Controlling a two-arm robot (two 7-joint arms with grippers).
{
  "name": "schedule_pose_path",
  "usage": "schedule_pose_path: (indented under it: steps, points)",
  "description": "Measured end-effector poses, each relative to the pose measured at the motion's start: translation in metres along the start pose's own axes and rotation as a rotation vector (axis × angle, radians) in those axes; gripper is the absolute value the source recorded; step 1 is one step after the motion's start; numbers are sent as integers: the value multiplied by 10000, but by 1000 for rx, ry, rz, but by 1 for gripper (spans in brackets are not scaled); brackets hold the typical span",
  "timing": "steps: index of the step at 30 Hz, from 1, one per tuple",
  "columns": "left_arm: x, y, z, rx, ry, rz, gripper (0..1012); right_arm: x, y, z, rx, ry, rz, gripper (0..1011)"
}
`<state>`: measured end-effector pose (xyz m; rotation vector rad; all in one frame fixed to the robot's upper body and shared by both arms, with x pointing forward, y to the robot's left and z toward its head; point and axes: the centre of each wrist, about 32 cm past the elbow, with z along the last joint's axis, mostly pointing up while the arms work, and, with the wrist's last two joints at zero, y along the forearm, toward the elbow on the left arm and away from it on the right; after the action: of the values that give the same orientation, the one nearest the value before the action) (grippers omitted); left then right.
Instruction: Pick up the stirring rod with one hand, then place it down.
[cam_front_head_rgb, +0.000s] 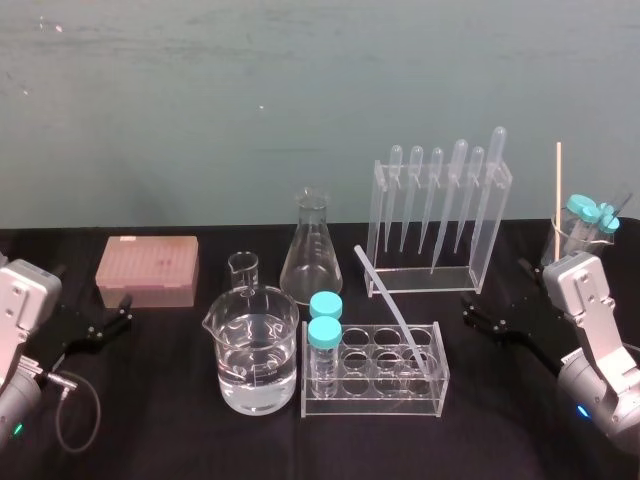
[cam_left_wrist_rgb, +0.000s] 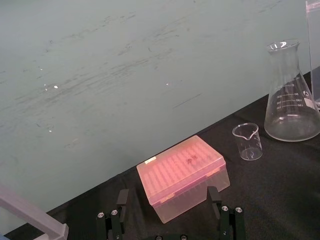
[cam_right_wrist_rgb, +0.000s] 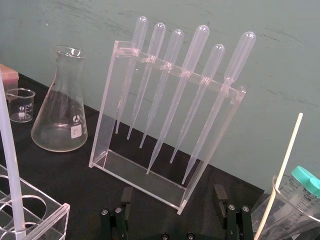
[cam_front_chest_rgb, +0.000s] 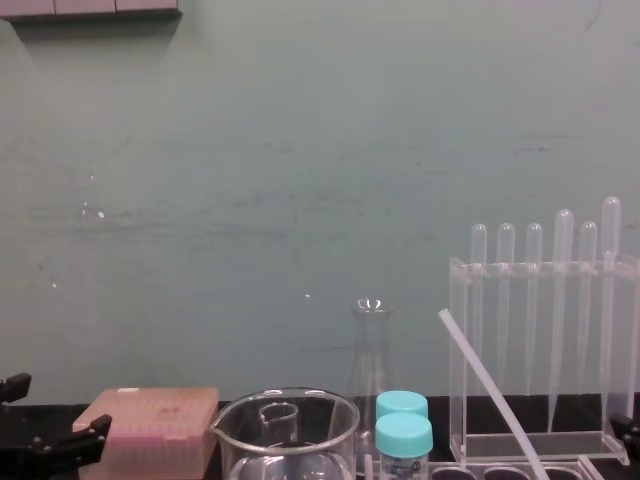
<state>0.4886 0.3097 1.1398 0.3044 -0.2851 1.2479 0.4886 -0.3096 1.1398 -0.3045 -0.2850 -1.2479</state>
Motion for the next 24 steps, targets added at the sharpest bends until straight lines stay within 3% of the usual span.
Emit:
schedule_pose_path:
  steps: [5,8,9,10,13,15,18,21,24]
  points:
    - [0,0,0,0,0,0,1000,6,-10,-6,24,-11,-16,1003]
    - [0,0,0,0,0,0,1000,5,-22,11,88,-32,-56,1003]
    - [0,0,0,0,0,0,1000,2,-23,34,134,-45,-79,1003]
    - [0,0,0,0,0,0,1000,2,-23,34,134,-45,-79,1003]
    - [0,0,0,0,0,0,1000,-12,-10,114,260,-91,-119,1003]
    - [0,0,0,0,0,0,1000,-18,2,157,308,-104,-122,1003]
    - [0,0,0,0,0,0,1000,-39,31,253,404,-121,-102,1003]
    - [0,0,0,0,0,0,1000,-94,62,355,495,-130,-27,1003]
    - [0,0,0,0,0,0,1000,-131,81,403,531,-124,35,1003]
